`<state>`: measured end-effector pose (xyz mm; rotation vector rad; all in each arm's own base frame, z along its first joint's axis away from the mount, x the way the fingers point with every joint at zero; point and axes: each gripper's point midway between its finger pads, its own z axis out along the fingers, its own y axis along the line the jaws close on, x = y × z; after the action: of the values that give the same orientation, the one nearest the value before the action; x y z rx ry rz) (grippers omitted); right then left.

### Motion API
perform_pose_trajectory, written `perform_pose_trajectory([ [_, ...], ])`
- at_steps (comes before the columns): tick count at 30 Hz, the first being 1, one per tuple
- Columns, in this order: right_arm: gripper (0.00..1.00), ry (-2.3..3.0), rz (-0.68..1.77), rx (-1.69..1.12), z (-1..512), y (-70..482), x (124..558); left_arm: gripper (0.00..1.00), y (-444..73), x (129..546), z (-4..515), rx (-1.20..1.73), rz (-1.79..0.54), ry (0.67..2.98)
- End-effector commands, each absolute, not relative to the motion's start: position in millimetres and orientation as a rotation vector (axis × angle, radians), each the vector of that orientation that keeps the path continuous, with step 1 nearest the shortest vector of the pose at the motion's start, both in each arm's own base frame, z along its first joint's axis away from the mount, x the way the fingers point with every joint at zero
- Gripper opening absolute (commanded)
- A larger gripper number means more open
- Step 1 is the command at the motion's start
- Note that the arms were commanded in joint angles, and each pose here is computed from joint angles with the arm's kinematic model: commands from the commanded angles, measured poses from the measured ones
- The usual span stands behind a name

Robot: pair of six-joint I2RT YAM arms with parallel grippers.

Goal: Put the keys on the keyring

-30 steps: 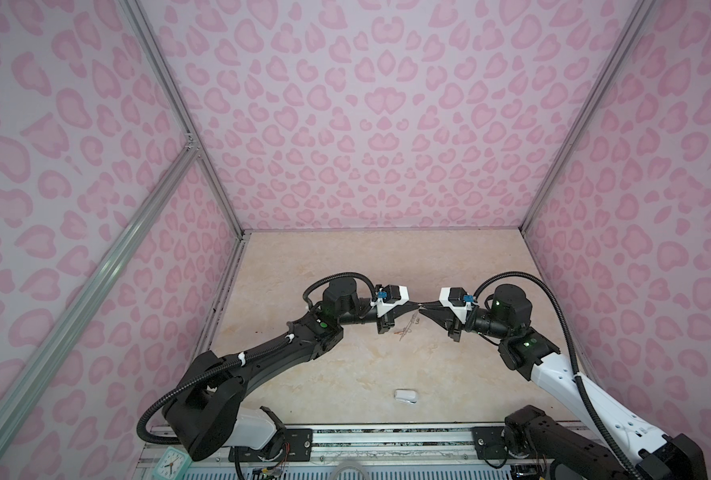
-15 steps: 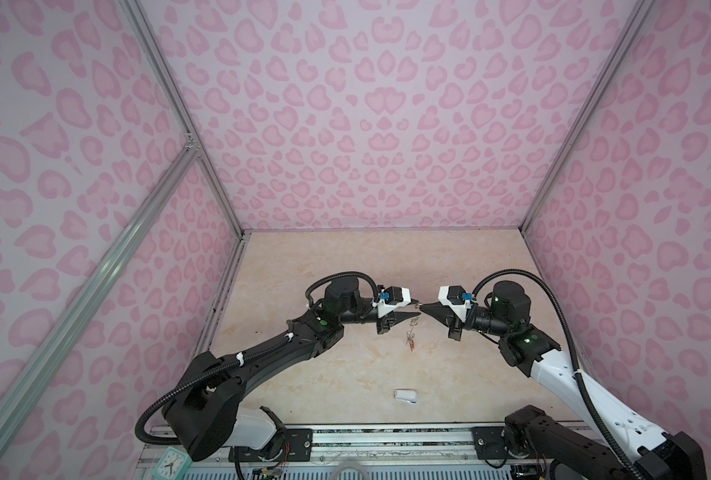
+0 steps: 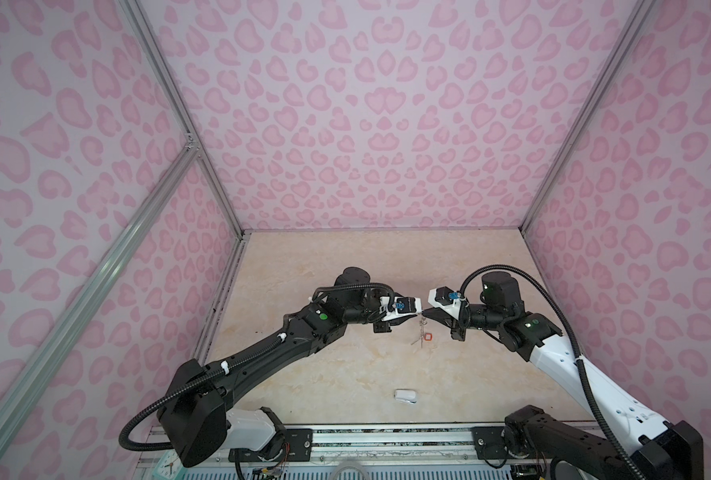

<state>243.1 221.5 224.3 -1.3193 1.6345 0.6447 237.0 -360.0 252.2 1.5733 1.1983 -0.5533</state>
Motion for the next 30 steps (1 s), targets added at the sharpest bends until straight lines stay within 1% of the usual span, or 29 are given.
perform_pose_trajectory([
  [1, 0.0, 1.642, 0.645, -1.342, 221, 222, 241, 0.31, -365, 239, 248, 1.604, -0.51, 1.193],
  [8, 0.0, 1.637, 0.654, -1.347, 221, 224, 240, 0.27, -375, 239, 242, 1.629, -0.498, 1.2],
  [11, 0.0, 1.638, 0.66, -1.346, 221, 224, 240, 0.23, -377, 241, 242, 1.63, -0.496, 1.204],
  [13, 0.0, 1.633, 0.66, -1.346, 222, 225, 240, 0.18, -377, 242, 241, 1.633, -0.492, 1.212],
  [16, 0.0, 1.622, 0.653, -1.345, 223, 225, 240, 0.03, -377, 243, 240, 1.626, -0.487, 1.22],
  [17, 0.0, 1.619, 0.639, -1.34, 222, 224, 241, 0.03, -377, 244, 240, 1.617, -0.491, 1.231],
  [18, 0.03, 1.617, 0.624, -1.332, 222, 223, 243, 0.03, -377, 245, 240, 1.611, -0.496, 1.235],
  [20, 0.13, 1.612, 0.583, -1.321, 219, 219, 245, 0.03, -377, 243, 244, 1.582, -0.546, 1.229],
  [21, 0.17, 1.609, 0.565, -1.313, 218, 217, 245, 0.03, -376, 242, 248, 1.562, -0.577, 1.221],
  [23, 0.2, 1.612, 0.524, -1.282, 217, 211, 249, 0.03, -375, 240, 257, 1.521, -0.646, 1.196],
  [26, 0.21, 1.605, 0.507, -1.234, 219, 205, 252, 0.03, -372, 237, 274, 1.452, -0.73, 1.145],
  [30, 0.21, 1.578, 0.554, -1.2, 226, 209, 251, 0.03, -369, 237, 287, 1.39, -0.821, 1.116],
])
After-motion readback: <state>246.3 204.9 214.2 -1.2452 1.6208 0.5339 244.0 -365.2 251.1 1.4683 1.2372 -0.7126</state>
